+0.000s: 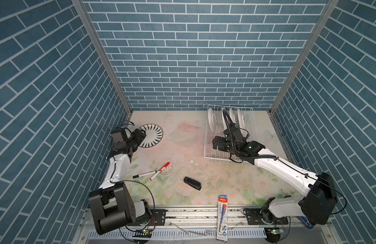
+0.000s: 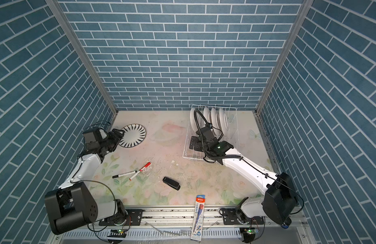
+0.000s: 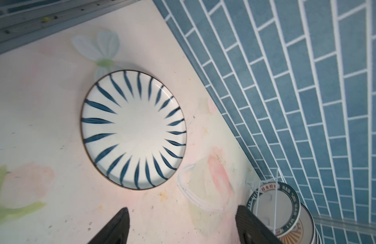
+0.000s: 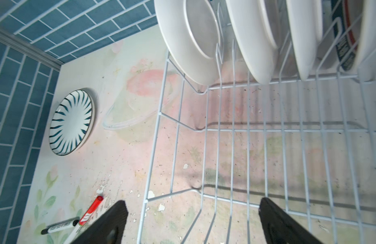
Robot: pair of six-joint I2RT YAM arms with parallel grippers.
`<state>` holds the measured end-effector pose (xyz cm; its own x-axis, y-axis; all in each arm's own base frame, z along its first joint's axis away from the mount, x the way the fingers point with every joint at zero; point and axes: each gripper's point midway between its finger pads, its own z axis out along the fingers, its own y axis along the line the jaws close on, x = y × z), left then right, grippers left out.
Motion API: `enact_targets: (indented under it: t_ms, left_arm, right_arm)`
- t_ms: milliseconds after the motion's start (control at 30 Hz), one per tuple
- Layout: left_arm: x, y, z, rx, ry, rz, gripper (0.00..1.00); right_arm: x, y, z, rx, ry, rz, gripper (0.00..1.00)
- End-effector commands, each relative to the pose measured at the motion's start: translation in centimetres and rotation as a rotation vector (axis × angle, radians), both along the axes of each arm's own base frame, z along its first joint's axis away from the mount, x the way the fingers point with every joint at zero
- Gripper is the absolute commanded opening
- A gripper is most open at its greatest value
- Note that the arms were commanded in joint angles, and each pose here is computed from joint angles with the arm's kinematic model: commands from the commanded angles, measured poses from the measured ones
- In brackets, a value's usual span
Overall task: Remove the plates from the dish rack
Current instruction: 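Release the plate with the left gripper while the right gripper moves over the rack, then lower the open right gripper toward the next plate in the rack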
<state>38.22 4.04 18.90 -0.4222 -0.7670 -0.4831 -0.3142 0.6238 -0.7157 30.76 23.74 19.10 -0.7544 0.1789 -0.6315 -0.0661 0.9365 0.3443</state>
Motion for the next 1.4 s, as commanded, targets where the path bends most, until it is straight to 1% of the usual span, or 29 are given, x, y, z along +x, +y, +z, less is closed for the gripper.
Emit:
enact_targets:
  t_ms: [0, 67, 167, 267, 367, 467, 600, 867, 1067, 1167, 1367]
  left_arm:
    - [-1.5, -2.2, -0.3, 0.048, 0.008, -0.057, 0.81]
    - [-2.0, -3.7, 0.1, 0.068, -0.015, -0.088, 0.81]
    - [-2.8, -6.3, 0.5, 0.088, -0.033, -0.171, 0.82]
    - [-3.6, -8.7, 0.4, 0.089, -0.048, -0.239, 0.82]
    - [-4.5, -11.3, -0.6, 0.071, -0.071, -0.277, 0.82]
    - [-5.5, -13.8, -1.3, 0.085, -0.073, -0.33, 0.82]
    - [-6.5, -15.3, -2.2, 0.101, -0.076, -0.362, 0.82]
    - [-8.4, -15.9, -4.1, 0.09, -0.071, -0.383, 0.82]
    - [-8.9, -15.9, -4.6, 0.092, -0.069, -0.386, 0.82]
    - [-9.2, -15.9, -4.8, 0.096, -0.058, -0.39, 0.82]
    - [-9.3, -15.5, -4.7, 0.092, -0.069, -0.365, 0.82]
  right_arm:
    - [-0.3, -2.8, -1.3, -0.151, 0.014, -0.083, 0.99]
    - [-0.1, -3.9, -1.1, -0.226, 0.001, -0.124, 0.99]
    - [0.0, -5.8, -0.5, -0.361, 0.003, -0.205, 0.99]
    - [0.4, -7.0, 0.6, -0.5, -0.022, -0.267, 0.99]
    - [1.0, -7.4, 1.3, -0.59, -0.054, -0.306, 0.99]
    - [1.6, -7.2, 1.3, -0.628, -0.066, -0.327, 0.99]
    - [2.7, -6.7, 1.7, -0.684, -0.084, -0.325, 0.98]
    - [5.4, -5.0, 1.8, -0.843, -0.115, -0.28, 0.98]
    - [8.0, -3.4, 1.9, -0.941, -0.159, -0.236, 0.98]
    - [9.3, -2.8, 1.6, -0.941, -0.166, -0.217, 0.98]
    - [11.8, -3.0, 0.6, -0.858, -0.122, -0.195, 0.96]
